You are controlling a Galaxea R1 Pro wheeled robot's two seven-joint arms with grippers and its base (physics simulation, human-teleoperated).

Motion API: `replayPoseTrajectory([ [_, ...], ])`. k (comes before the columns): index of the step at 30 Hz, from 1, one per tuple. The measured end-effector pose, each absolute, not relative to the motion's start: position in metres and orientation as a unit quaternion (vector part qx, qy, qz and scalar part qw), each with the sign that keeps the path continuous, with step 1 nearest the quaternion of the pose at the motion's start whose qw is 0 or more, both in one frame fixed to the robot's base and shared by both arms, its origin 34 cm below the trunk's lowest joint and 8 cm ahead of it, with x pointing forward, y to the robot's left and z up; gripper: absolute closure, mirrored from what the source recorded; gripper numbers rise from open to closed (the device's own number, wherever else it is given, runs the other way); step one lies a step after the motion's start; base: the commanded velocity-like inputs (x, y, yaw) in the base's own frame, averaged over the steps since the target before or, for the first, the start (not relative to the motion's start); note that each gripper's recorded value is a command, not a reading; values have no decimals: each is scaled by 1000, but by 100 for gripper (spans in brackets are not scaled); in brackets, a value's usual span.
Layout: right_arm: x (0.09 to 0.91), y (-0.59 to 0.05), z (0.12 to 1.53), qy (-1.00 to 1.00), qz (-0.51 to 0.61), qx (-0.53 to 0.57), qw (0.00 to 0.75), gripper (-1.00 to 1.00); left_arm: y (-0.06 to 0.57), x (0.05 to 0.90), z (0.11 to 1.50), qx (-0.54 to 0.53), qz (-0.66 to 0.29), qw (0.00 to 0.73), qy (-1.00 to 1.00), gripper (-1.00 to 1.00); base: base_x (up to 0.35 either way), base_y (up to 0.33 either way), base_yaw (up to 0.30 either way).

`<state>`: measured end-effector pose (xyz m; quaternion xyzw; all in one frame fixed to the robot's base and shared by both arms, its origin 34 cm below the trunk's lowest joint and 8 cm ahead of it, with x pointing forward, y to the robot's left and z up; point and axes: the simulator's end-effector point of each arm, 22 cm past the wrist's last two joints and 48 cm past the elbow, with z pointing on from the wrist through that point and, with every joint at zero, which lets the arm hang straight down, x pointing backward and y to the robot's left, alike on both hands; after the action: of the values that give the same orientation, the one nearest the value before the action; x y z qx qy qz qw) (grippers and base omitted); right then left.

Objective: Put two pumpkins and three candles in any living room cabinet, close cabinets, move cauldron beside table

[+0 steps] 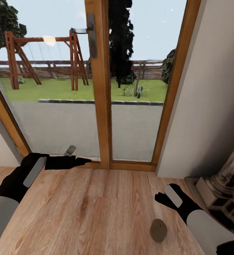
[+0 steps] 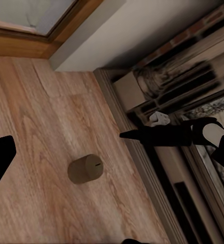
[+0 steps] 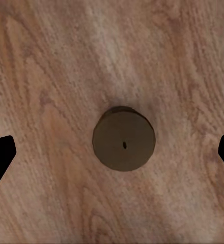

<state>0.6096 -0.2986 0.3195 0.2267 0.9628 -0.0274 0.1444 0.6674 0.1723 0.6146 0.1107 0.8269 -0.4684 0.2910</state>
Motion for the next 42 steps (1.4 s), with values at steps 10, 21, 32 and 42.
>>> replayPoseTrajectory([
  [10, 607, -298, 310, 964, -29, 227, 136, -100, 172, 669, 605, 108, -469, 285, 829, -100, 9, -8, 0],
  [21, 597, -298, 286, 967, -34, 226, 115, -100, 172, 673, 577, 97, -471, 266, 835, -100, 0, 0, 0],
  [32, 589, -299, 262, 969, -42, 223, 98, -100, 172, 676, 550, 86, -474, 248, 841, -100, 0, 0, 0],
  [42, 593, -288, 242, 970, -23, 218, 107, -100, 166, 673, 535, 84, -500, 229, 831, -100, 0, 0, 0],
])
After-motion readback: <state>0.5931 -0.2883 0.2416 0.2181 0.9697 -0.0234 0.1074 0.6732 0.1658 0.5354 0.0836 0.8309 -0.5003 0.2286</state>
